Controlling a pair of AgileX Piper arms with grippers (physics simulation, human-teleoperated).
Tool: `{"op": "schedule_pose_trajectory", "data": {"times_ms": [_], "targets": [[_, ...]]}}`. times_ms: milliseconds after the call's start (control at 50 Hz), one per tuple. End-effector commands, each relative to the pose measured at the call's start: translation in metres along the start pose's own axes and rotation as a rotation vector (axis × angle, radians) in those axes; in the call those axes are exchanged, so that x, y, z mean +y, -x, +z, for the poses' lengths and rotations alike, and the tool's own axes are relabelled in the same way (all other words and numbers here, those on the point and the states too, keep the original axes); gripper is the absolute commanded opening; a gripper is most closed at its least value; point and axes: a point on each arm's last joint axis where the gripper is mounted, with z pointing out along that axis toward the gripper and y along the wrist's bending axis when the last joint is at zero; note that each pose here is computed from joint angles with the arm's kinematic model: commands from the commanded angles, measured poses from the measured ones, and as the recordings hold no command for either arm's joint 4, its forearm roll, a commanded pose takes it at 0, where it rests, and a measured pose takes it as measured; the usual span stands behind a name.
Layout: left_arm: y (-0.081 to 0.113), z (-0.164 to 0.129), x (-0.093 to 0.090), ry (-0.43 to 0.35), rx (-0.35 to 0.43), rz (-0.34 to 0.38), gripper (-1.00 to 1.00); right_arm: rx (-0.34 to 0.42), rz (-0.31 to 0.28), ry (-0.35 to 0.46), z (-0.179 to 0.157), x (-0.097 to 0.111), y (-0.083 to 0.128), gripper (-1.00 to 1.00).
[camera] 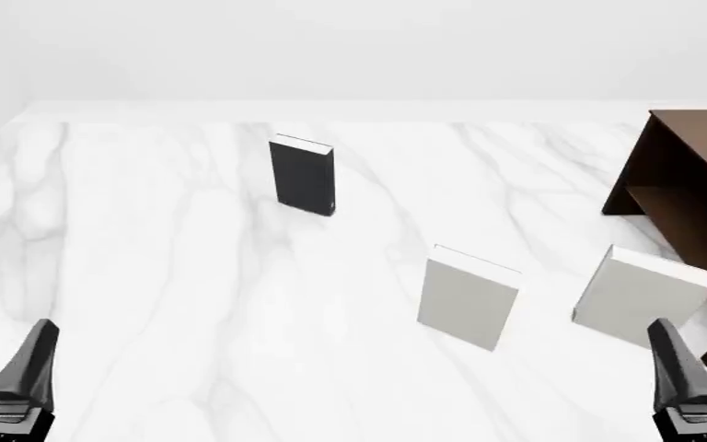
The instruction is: Pick up the book on the left and place it on top of the shelf.
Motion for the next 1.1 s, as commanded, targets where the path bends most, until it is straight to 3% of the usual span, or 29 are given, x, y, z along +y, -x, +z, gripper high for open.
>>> {"op": "schedule_pose_trajectory", "data": {"times_ms": [20,240,400,580,760,940,1100], "targets": [[0.0,0.0,0.0,0.0,0.0,0.0,1.0,-0.005,0.008,0.016,0.0,0.001,0.003,1.0],[0.0,0.0,0.0,0.0,0.0,0.0,1.0,-0.016,0.015,0.026,-0.001,0.001,0.012,1.0],[0.0,0.0,0.0,0.0,0.0,0.0,1.0,-0.077,0.011,0.036,-0.007,0.002,0.048,1.0],[0.0,0.0,0.0,0.0,0.0,0.0,1.0,-0.117,-0.055,0.115,-0.01,0.005,0.09,1.0],[0.0,0.0,0.0,0.0,0.0,0.0,1.0,-0.088,-0.106,0.209,0.016,0.014,0.118,1.0],[0.0,0.0,0.0,0.0,0.0,0.0,1.0,-0.047,-0.061,0.283,0.037,0.024,0.141,1.0],[0.0,0.0,0.0,0.0,0.0,0.0,1.0,-0.012,-0.08,0.32,0.06,0.034,0.152,1.0]]}}
